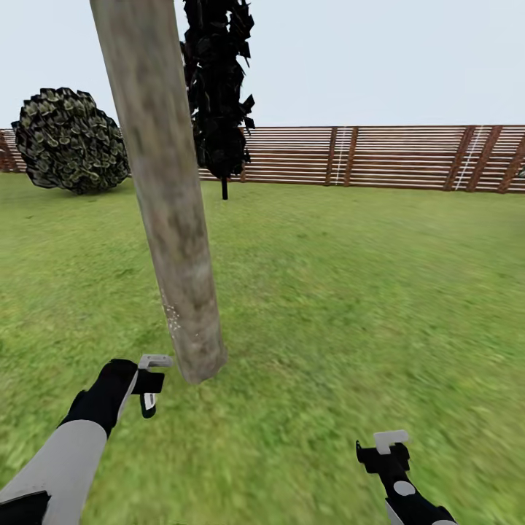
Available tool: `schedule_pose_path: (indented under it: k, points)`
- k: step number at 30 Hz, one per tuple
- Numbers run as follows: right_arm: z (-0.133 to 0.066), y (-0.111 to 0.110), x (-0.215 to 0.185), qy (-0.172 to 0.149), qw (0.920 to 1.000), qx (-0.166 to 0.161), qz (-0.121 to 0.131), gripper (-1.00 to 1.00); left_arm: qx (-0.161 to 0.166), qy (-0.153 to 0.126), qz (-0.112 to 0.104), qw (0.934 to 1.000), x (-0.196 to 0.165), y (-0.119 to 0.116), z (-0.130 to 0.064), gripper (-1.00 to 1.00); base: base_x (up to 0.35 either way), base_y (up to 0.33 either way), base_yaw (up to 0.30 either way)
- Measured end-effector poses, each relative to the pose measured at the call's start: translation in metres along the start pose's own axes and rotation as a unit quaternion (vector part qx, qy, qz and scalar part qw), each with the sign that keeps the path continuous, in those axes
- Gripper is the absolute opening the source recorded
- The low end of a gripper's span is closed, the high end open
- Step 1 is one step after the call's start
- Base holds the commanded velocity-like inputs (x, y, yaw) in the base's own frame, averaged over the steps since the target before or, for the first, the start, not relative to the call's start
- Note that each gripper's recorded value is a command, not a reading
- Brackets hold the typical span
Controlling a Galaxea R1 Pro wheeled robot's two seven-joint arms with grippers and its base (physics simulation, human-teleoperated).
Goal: In the garden, pick up the pesticide atomizer on the floor and spray pesticide onto both trees until each tree trunk is fully covered.
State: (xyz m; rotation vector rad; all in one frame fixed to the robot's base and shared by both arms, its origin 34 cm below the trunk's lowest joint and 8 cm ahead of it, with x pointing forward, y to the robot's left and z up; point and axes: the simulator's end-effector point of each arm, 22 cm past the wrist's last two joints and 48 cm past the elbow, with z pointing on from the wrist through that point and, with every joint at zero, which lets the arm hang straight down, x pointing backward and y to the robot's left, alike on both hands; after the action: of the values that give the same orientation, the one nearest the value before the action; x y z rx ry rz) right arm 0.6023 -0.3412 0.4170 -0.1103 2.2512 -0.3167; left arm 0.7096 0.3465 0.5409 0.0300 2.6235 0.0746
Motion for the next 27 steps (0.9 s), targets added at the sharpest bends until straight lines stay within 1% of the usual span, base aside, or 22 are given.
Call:
schedule_pose_path:
  k: [6, 8, 17, 27]
  points:
    - [-0.0001, -0.0001, -0.0001, 0.0, 1.0, 0.0, 0.0, 1.0, 0.001, -0.001, -0.002, 1.0, -0.0004, -0.0032, 0.0002, -1.0, 0.072, -0.272, 0.273]
    - [-0.0002, -0.0002, -0.0001, 0.0, 1.0, 0.0, 0.0, 1.0, 0.001, -0.001, -0.001, 1.0, -0.0004, -0.0033, 0.0001, -1.0, 0.172, -0.247, 0.133]
    - [0.0001, -0.0025, -0.0007, -0.001, 1.0, 0.002, -0.001, 1.0, 0.003, -0.002, -0.002, 1.0, -0.0013, -0.005, 0.0002, -1.0, 0.193, -0.232, 0.013]
    - [0.0001, -0.002, -0.0004, -0.001, 1.0, 0.002, -0.001, 1.0, 0.002, -0.002, -0.002, 1.0, -0.0012, -0.0038, 0.0002, -1.0, 0.113, -0.274, 0.0]
